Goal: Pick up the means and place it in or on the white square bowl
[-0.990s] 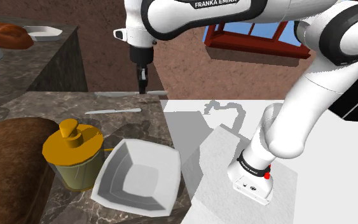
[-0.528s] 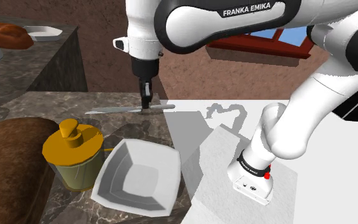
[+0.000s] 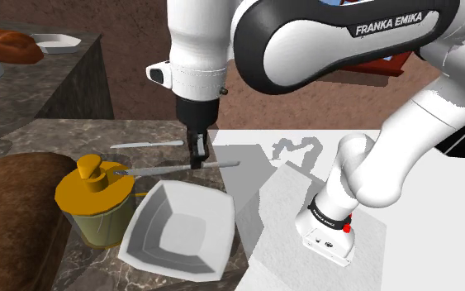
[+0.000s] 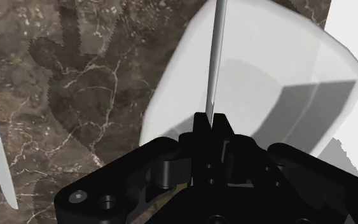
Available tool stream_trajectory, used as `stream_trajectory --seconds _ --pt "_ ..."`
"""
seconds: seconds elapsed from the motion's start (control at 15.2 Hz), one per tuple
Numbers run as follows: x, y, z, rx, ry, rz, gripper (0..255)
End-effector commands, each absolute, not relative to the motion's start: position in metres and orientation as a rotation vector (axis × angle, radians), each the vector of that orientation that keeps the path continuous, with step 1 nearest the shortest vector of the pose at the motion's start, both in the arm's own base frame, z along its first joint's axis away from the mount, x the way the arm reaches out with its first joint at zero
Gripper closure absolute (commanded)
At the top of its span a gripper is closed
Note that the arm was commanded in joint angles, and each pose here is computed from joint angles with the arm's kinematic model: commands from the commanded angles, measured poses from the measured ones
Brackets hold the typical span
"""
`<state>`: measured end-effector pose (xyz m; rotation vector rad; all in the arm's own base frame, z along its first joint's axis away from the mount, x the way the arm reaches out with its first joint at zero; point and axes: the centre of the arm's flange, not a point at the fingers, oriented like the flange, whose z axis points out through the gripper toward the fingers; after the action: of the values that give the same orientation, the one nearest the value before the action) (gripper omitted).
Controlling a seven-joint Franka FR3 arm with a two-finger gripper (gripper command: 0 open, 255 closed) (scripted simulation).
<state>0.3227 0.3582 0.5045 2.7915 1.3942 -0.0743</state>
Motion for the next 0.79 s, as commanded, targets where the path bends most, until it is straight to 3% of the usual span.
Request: stream_trajectory --seconds 0.0,0.2,0.73 --pt "0.298 0.374 0.507 2.792 1.393 -0.075 255" --pt "0.263 0.4 0.51 2.792 1.393 -0.075 255" --pt "0.263 0.4 0.467 2.792 1.393 -0.075 255"
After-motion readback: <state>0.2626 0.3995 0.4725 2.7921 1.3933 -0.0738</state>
